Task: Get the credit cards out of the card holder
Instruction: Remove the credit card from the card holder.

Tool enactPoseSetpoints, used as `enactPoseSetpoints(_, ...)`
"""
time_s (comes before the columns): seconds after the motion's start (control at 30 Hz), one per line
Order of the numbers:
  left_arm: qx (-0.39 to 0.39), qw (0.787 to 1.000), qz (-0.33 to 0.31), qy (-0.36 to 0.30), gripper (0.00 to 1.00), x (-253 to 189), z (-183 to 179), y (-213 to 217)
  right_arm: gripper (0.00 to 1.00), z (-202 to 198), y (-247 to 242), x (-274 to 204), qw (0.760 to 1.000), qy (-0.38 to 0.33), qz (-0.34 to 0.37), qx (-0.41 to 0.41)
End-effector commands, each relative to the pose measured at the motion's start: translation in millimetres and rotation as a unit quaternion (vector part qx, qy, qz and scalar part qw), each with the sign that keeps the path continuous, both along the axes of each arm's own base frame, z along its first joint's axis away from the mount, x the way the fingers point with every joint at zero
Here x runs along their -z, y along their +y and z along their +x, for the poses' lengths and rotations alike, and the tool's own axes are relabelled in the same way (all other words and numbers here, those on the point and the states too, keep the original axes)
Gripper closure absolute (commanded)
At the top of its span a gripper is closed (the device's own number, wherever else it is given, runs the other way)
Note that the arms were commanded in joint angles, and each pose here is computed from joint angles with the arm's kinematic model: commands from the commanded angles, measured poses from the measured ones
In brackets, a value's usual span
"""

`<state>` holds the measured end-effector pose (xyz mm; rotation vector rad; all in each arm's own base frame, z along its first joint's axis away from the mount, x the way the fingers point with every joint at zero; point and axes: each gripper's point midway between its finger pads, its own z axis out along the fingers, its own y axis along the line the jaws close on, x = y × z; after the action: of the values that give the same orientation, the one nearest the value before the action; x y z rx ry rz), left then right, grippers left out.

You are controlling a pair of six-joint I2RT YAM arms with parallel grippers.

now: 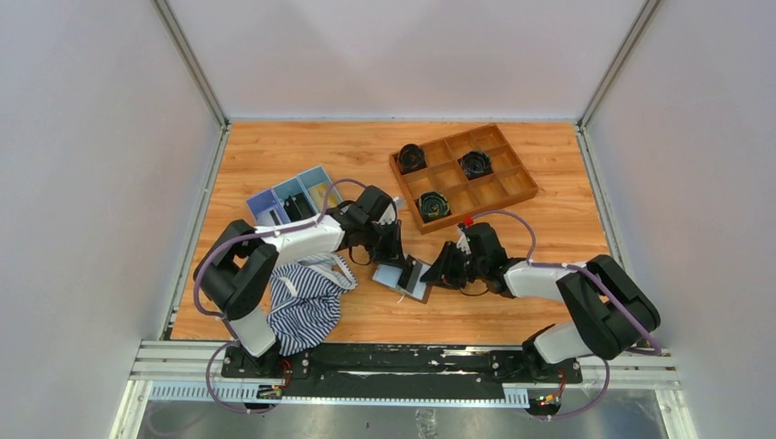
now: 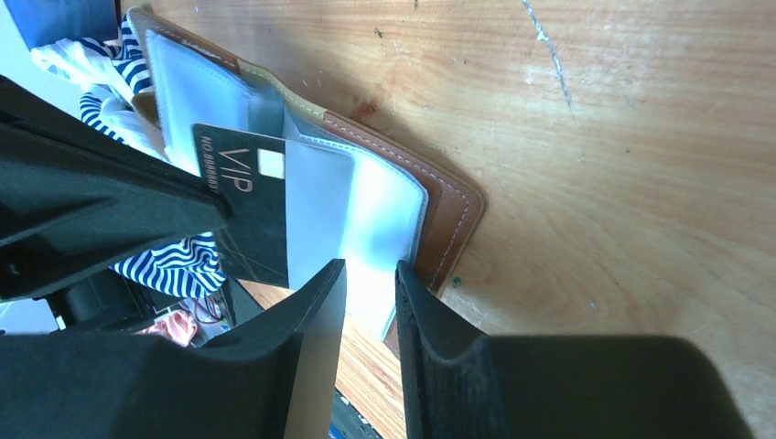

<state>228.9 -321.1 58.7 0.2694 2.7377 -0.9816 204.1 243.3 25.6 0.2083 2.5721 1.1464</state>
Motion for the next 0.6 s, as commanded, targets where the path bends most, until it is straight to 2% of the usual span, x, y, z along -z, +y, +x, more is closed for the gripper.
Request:
enactPoseSetpoints(0.0,-0.003,1.000,0.008,-0.021,1.00,-16,5,18,0.68,-34,-37,51,0.991,0.070,-0.112,0.010)
enactPoseSetpoints(0.57,-0.013,0.997,0.028,-0.066,1.00,-63,18,47,0.68,-29,-36,26,0.994,0.041,-0.104,0.006)
